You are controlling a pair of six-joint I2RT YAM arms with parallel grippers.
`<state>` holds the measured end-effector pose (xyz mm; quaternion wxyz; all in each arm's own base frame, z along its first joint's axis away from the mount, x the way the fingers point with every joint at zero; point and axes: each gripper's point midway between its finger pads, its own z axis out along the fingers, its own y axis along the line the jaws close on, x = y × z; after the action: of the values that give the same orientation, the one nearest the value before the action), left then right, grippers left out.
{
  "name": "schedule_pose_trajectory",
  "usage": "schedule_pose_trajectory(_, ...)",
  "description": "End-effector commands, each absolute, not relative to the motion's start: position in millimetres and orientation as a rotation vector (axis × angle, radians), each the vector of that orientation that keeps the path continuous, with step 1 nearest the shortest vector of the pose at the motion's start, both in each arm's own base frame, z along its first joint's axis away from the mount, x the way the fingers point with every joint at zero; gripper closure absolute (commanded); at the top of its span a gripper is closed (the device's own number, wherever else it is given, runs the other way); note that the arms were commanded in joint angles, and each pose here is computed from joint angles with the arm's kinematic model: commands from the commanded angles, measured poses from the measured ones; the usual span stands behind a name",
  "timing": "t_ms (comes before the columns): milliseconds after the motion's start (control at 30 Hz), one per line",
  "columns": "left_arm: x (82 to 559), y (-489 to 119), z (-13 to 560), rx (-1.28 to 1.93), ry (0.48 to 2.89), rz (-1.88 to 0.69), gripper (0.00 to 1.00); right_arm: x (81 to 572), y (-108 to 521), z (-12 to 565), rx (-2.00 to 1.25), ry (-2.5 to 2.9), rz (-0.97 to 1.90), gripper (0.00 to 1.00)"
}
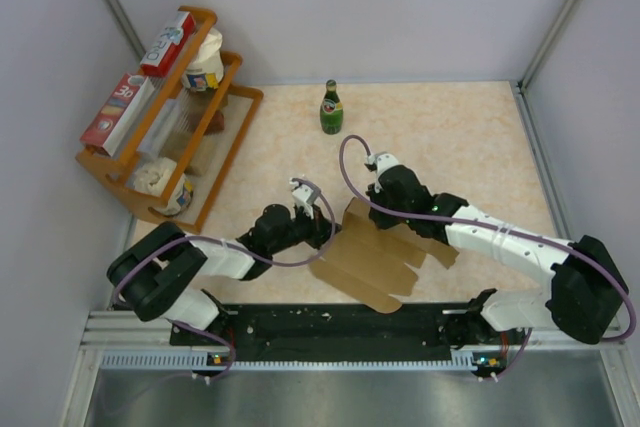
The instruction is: Fold the paper box
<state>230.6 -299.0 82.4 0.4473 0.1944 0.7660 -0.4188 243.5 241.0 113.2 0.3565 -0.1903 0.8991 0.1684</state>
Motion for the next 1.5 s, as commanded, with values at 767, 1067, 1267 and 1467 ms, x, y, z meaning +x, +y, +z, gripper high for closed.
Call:
schedule_pose_trajectory(767, 248, -322, 81, 0.524, 1.840, -1.096, 1.00, 231, 251, 94, -0.585, 2.361, 0.510, 1.00)
schedule_pose_trajectory(1067, 242, -323, 75, 0.543, 1.851, -1.115, 1.00, 232, 250, 95, -0.586, 2.358, 0.507, 1.00)
schedule_pose_trajectory(1267, 235, -314, 78, 0.565, 1.859, -1.093, 1.00, 236, 253, 113, -0.573, 2.311, 0.522, 1.00)
schedule_pose_trajectory(1467, 228, -305, 87, 0.587, 1.849, -1.069, 1.00, 243, 257, 141, -0.563, 2.260, 0.534, 1.00)
